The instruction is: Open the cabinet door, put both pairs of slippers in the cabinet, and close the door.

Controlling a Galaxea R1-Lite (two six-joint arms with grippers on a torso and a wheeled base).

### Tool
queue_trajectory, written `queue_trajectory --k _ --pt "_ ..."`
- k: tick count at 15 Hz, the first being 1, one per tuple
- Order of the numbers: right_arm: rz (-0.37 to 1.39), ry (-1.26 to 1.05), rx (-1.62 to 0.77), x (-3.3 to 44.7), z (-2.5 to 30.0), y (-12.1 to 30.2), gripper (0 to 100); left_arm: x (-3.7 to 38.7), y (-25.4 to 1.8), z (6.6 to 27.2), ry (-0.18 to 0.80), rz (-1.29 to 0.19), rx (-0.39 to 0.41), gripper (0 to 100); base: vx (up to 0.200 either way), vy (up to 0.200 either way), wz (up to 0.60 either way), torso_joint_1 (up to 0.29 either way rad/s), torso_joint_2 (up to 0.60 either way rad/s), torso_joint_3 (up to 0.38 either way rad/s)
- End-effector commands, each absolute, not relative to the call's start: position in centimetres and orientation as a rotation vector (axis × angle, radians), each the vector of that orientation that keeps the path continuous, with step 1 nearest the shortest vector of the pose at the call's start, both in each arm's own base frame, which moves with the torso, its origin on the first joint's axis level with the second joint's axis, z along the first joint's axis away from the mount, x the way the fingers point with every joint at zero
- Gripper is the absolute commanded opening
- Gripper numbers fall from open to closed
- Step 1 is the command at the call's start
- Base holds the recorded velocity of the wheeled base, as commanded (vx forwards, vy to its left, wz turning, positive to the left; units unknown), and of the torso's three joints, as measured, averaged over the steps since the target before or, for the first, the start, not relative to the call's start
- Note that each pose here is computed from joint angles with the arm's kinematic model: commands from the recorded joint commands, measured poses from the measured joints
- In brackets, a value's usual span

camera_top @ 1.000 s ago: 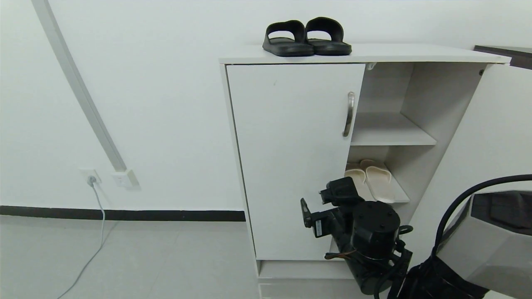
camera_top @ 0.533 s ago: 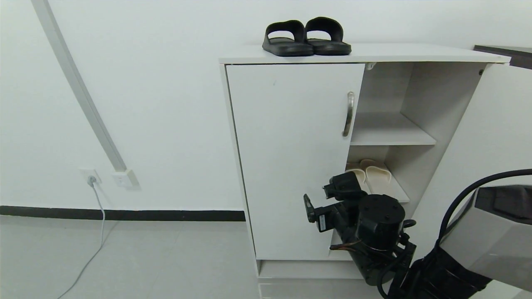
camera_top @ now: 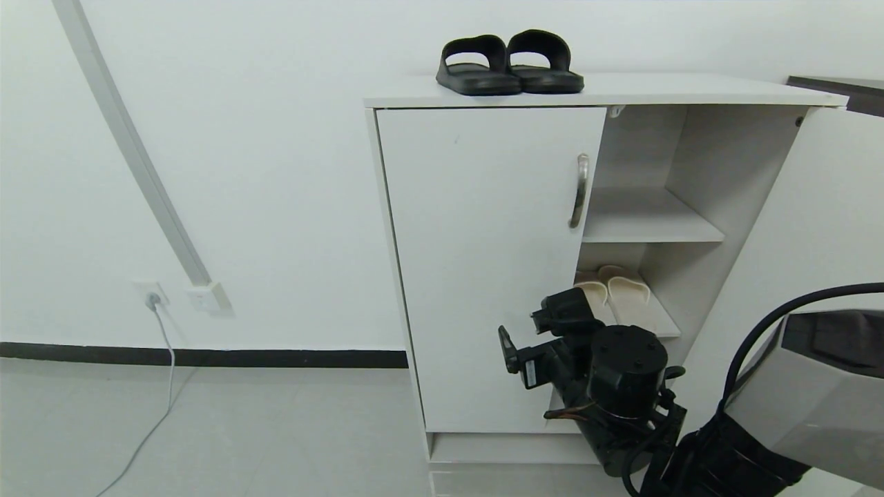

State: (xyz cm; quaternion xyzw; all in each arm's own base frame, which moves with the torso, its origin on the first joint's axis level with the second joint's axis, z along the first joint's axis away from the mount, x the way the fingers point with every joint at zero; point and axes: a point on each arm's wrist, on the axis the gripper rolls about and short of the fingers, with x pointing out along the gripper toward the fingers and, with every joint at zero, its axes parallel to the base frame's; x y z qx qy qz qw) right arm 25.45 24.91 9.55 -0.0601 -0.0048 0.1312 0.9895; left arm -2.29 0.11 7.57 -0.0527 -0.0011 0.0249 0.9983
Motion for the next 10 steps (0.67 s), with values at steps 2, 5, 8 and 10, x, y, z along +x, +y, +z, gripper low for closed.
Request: queue_trajectory --k 2,5,8,10 --pt "0.267 -0.006 -0.124 25.49 9.34 25.01 100 -2.29 0.11 7.57 -0.003 0.051 -0.106 0 0.000 0.000 0.00 0.000 -0.20 -0.283" --pt "0.267 -0.006 -0.124 25.49 9.34 25.01 100 -2.29 0.11 7.57 -0.003 0.051 -0.106 0 0.000 0.000 0.00 0.036 -0.36 -0.367" --pt "0.266 -0.003 -0.126 25.44 9.26 24.95 100 -2.29 0.11 7.57 -0.003 0.051 -0.106 0 0.000 0.000 0.00 0.051 -0.51 -0.349" --pt "0.266 -0.001 -0.127 25.40 9.20 24.92 100 -2.28 0.11 7.58 -0.001 0.051 -0.106 0 0.000 0.000 0.00 0.112 -0.46 -0.344"
